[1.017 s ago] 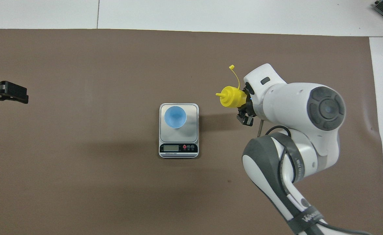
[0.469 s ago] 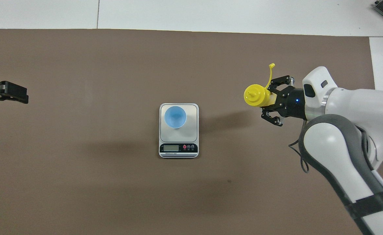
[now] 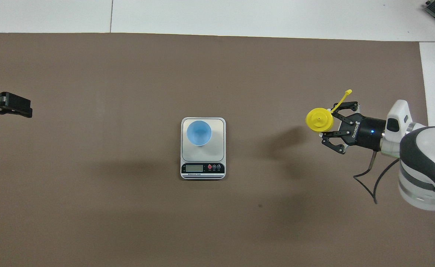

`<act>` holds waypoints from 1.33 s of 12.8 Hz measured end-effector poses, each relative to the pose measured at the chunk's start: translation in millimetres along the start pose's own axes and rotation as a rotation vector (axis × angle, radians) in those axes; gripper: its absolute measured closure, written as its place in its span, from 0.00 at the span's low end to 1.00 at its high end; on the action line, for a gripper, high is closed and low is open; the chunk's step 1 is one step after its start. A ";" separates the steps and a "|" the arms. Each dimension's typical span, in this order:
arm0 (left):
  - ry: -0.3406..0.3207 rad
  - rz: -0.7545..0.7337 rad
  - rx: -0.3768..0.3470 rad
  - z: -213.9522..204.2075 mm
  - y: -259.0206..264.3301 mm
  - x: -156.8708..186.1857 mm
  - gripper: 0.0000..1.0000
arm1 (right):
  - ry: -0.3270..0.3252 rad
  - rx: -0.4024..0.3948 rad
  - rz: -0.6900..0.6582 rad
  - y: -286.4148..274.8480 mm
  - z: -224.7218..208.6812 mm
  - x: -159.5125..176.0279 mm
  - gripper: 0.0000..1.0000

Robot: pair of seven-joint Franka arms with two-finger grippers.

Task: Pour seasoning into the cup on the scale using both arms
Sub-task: 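Turn the bottle upright and carry it back with the right gripper, then set the yellow bottle down on the table and release the right gripper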

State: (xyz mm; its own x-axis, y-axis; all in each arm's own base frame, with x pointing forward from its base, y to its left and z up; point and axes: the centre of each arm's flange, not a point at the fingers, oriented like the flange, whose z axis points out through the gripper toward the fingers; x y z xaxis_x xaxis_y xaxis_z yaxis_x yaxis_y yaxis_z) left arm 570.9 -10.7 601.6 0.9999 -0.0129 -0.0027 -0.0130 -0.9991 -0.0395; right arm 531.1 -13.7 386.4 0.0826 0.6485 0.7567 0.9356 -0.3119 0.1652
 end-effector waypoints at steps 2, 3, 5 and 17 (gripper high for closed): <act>0.000 0.000 0.000 0.0 0.0 0.0 0.00 | 0.067 0.015 0.029 0.1 -20.5 -38.6 0.58; 0.000 0.000 0.000 0.0 0.0 0.0 0.00 | 0.094 0.024 0.054 -1.3 -29.0 -57.9 0.58; 0.000 0.000 0.000 0.0 0.0 0.0 0.00 | 0.130 0.037 0.109 -7.4 -40.5 -88.3 0.58; 0.000 0.000 0.000 0.0 0.0 0.0 0.00 | 0.246 0.065 0.285 -21.9 -47.7 -163.3 0.06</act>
State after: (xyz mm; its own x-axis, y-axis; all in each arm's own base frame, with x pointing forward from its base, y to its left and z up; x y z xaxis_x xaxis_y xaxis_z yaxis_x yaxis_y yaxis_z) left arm 570.9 -10.7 601.6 0.9999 -0.0129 -0.0027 -0.0130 -0.9991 -0.0395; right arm 480.8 -145.9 289.4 0.2654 0.3538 0.8969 0.9074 -0.4060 -0.1084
